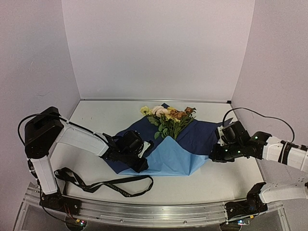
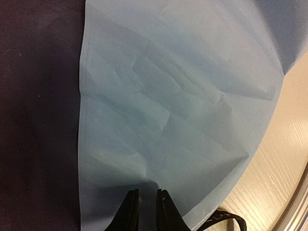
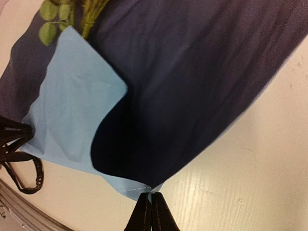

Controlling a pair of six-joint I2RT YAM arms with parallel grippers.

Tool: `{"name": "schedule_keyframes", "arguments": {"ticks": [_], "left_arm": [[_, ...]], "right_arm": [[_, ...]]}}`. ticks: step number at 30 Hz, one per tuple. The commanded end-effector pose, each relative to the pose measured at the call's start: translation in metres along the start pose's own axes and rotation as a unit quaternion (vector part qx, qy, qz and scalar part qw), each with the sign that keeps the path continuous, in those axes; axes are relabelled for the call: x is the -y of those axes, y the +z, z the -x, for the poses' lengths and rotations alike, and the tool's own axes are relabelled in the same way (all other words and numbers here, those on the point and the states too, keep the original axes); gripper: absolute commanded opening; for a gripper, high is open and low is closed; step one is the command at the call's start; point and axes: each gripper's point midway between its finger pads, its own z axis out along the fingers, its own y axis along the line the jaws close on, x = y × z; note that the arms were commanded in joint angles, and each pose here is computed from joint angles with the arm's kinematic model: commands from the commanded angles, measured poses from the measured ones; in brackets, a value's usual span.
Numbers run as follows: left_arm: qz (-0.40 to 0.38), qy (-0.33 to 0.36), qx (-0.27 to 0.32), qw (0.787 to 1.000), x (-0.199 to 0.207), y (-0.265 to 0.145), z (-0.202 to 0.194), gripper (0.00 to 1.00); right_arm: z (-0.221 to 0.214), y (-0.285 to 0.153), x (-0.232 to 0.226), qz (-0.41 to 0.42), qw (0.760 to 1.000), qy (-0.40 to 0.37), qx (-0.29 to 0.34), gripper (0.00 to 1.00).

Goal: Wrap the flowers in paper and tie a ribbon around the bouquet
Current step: Fold the one-fourth-folded wrapping paper at the center of the board.

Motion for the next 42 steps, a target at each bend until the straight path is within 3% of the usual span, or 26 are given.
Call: {"name": "schedule_keyframes", "arguments": {"ticks": [1,13,20,27,37,42], "left_arm": [[-0.01,-0.008,0.01,1.0,0.001,0.007,0.008,0.14],[-0.008,-0.013,0.009,1.0,-0.004,0.008,0.008,0.14],[-0.01,-0.019,0.016,1.0,-0.007,-0.003,0.017,0.15],[-0.05,-0.047,0.049,0.996,-0.009,-0.041,0.048,0.21],[-0.154,-0.126,0.118,0.973,-0.027,-0.092,0.11,0.48],[-0.183,-0.166,0.125,0.961,-0.045,-0.092,0.131,0.52]], "right_arm": [[0.024,-0.01,-0.053,0.063,0.996,-0.061,0.014,0.0],[0.027,0.037,-0.167,0.203,0.972,-0.076,-0.091,0.0],[0.013,0.075,-0.182,0.224,0.962,-0.054,-0.145,0.0],[0.004,0.103,-0.184,0.22,0.959,-0.041,-0.173,0.0],[0.002,0.118,-0.191,0.227,0.954,-0.034,-0.192,0.0],[0.0,0.122,-0.197,0.238,0.949,-0.036,-0.205,0.0]]}}
